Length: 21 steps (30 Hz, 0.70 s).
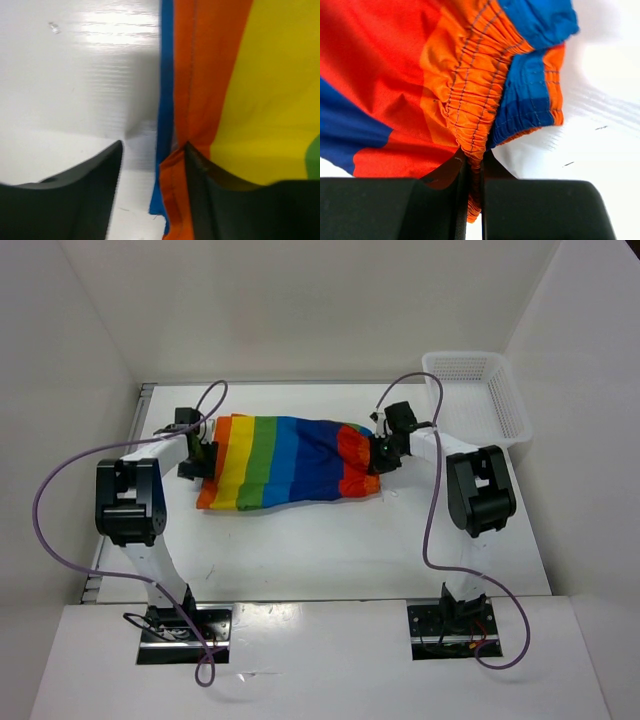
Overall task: Fold and stack the shorts
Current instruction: Fold the shorts
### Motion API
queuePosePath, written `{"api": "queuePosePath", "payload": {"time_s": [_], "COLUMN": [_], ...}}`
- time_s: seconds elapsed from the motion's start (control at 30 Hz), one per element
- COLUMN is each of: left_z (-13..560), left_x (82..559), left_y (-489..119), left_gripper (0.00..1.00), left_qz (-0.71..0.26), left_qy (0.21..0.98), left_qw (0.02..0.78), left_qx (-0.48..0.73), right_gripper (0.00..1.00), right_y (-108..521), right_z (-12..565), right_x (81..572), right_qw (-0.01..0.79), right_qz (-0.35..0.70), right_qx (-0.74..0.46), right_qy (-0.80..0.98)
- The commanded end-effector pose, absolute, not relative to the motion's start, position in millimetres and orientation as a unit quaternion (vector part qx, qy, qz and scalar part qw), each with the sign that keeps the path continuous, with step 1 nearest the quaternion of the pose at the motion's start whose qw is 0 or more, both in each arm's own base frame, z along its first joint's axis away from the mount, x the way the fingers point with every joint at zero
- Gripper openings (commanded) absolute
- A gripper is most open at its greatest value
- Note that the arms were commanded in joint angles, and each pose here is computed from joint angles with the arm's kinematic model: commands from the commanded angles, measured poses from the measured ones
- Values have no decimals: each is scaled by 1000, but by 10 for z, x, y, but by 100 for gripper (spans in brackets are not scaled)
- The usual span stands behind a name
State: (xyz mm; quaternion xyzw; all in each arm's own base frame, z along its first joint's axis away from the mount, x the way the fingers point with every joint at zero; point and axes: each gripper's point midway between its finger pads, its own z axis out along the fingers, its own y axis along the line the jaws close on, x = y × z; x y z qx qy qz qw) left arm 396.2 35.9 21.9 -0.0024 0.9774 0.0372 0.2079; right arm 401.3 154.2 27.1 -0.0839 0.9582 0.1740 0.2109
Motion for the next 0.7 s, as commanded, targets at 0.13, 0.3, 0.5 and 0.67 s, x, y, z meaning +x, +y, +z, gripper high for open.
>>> {"api": "queuePosePath", "payload": {"time_s": [0.13,0.3,0.5,0.67], "left_z": [1183,1313,866,540], "left_x": [4292,4195,3642,3410], "left_y": [187,-671,-1510,-1437], "left_gripper": [66,66,65,63], "left_qz": [71,-16,-117,-104], "left_qy": [953,949,946,955], "left_qw": [294,293,215,181], "left_qx": [24,115,210,212], "right_gripper": [0,0,0,0], "right_y": [1501,1441,1429,1402], "right_z": [701,698,702,753], "right_x": [4111,4112,4139,4118], "right_qw": [251,257,262,271], "right_qz": [190,173,168,162], "right_qx": [-158,-169,-169,-172], "right_qy": [936,936,935,933]}}
